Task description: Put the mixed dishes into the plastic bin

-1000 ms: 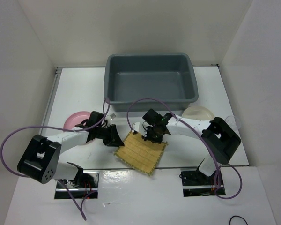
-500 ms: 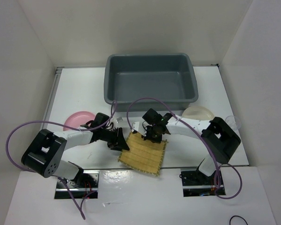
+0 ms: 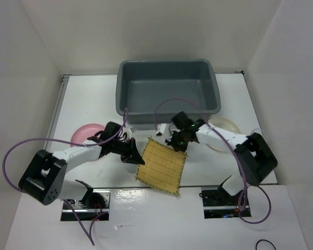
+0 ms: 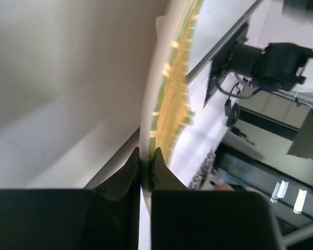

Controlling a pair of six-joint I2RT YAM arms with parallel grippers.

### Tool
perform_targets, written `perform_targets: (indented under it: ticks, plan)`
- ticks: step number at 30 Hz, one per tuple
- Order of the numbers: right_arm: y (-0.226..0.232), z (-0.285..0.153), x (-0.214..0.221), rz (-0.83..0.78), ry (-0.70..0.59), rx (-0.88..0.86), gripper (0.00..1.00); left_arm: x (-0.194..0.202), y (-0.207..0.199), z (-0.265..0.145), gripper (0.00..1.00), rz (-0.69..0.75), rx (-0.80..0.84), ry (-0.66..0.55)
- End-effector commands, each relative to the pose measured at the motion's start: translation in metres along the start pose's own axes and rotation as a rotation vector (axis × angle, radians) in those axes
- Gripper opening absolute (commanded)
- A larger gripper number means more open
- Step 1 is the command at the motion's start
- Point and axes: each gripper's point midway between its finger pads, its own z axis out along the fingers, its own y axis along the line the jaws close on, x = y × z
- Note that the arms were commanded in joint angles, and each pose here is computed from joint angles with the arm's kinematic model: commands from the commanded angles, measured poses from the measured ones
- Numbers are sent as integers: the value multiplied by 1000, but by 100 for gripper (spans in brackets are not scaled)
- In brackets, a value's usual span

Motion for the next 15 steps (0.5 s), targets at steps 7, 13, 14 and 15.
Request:
perform_targets:
  ticks: [7,13,14,15]
  plan:
    - [-77,-171,35,255,-261,473,0,-28,-144,-75,0,339,231,-212]
    - [-91,-239,87,475,-296,764,0,-58,-230,-126,0,425,351,-331]
    - [-85,-272,82,455,-390,889,0,-66,-241,-134,0,433,361,-352]
    - [-83,-282,95,485,-403,985,4,-83,-244,-137,0,423,353,-375]
